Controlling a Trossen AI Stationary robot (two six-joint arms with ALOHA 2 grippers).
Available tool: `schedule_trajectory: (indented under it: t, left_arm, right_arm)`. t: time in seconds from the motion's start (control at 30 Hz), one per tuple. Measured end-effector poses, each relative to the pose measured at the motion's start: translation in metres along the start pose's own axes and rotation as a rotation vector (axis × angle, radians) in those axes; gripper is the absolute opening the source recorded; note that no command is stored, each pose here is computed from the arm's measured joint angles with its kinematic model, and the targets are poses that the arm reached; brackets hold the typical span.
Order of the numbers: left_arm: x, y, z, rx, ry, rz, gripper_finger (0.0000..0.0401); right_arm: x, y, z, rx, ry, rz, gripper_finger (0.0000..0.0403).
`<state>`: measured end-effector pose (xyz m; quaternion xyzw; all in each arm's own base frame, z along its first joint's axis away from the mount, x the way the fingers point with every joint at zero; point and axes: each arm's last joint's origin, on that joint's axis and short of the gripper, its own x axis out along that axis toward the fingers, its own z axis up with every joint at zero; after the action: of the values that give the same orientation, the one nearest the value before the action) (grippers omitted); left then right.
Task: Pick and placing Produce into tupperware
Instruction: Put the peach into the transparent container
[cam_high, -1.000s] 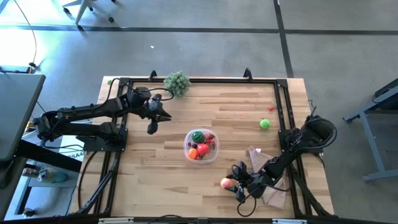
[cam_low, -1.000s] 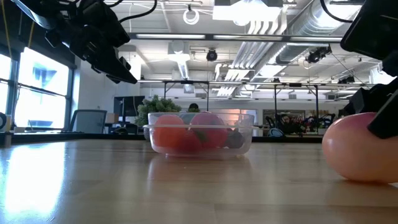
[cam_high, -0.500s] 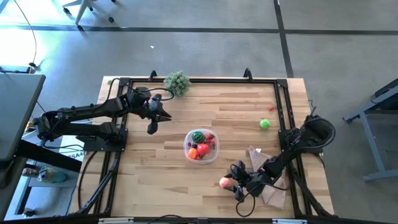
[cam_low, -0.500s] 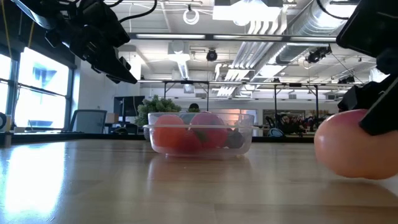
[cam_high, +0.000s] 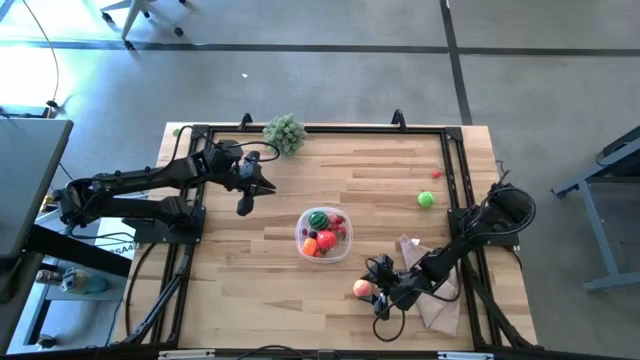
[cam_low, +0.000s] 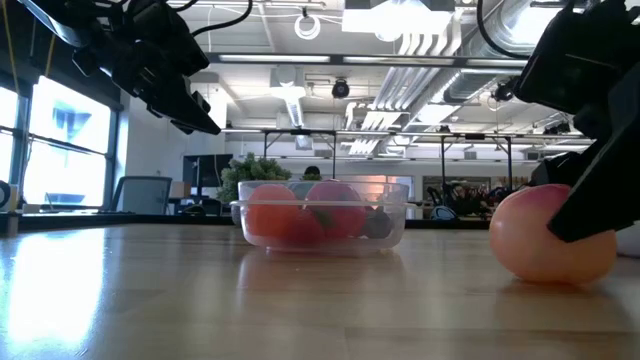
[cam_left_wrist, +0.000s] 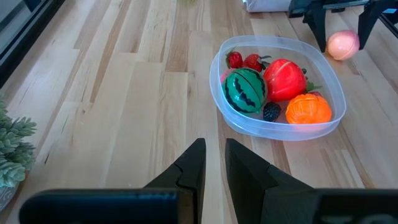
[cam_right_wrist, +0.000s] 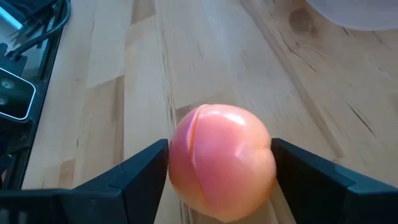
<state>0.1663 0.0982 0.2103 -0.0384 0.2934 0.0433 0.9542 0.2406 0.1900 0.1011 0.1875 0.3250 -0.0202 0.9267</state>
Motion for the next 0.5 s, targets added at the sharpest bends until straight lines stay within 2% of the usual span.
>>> schedule_trajectory:
  t: [0.2,0.5]
  left_arm:
    - [0.0000,0.0000,0.0000,0.000,0.000,0.000,0.0051]
    - [0.0001,0.0001,0.0000,0.000,0.000,0.000,0.0051]
  right_arm:
    - [0.0008,-0.0027,-0.0001,0.011,0.012,-0.018,0.0271]
    - [0.0021,-0.0051,0.0014,0.019,0.020,-0.024,0.0247]
